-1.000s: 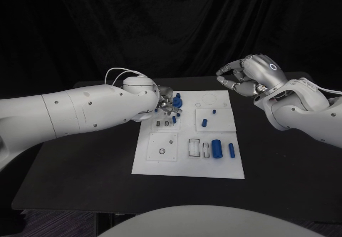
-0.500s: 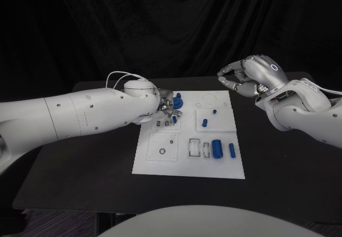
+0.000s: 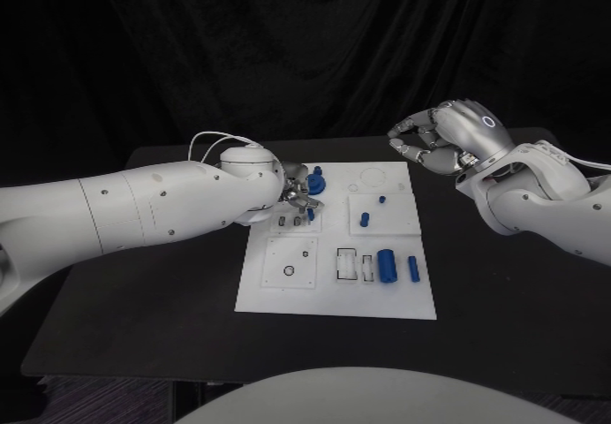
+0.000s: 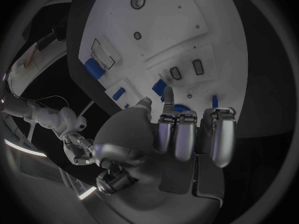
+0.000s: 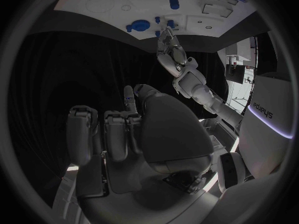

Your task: Assemble the parts on the task board

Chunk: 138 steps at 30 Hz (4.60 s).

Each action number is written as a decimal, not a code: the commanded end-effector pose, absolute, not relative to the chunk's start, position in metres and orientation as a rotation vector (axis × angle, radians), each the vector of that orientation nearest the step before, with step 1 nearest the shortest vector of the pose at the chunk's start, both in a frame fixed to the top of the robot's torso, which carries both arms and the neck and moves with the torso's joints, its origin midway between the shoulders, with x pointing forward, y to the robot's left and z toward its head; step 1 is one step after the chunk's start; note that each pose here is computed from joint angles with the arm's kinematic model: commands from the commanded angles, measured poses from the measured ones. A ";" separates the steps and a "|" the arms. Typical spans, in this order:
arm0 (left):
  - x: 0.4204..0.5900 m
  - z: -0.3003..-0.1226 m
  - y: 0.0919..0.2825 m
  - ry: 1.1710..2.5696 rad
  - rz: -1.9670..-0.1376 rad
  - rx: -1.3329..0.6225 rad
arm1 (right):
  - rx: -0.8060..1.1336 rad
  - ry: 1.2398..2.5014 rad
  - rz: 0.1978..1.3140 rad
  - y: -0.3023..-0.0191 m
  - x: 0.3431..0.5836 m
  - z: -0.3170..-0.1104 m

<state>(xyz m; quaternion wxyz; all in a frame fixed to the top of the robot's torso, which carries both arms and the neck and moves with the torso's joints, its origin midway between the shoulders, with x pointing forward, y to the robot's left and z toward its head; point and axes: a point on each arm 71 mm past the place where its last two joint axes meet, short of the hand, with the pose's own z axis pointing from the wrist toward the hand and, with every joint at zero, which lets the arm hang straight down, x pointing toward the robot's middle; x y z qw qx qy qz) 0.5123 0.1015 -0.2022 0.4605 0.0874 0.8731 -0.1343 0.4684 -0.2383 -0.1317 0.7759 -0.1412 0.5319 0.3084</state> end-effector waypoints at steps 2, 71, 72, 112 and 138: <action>0.511 -0.203 0.099 2.151 -0.346 0.225 | -0.298 1.154 0.660 -0.239 0.468 -0.133; 0.512 -0.217 0.104 2.159 -0.412 0.236 | -0.310 1.202 0.654 -0.237 0.471 -0.137; 0.512 -0.216 0.104 2.155 -0.416 0.234 | -0.309 1.203 0.653 -0.237 0.471 -0.137; 0.499 -0.234 0.141 2.137 -0.406 0.121 | -0.257 1.231 0.612 -0.244 0.472 -0.142; 0.495 -0.239 0.147 2.104 -0.439 0.088 | -0.248 1.256 0.597 -0.245 0.474 -0.144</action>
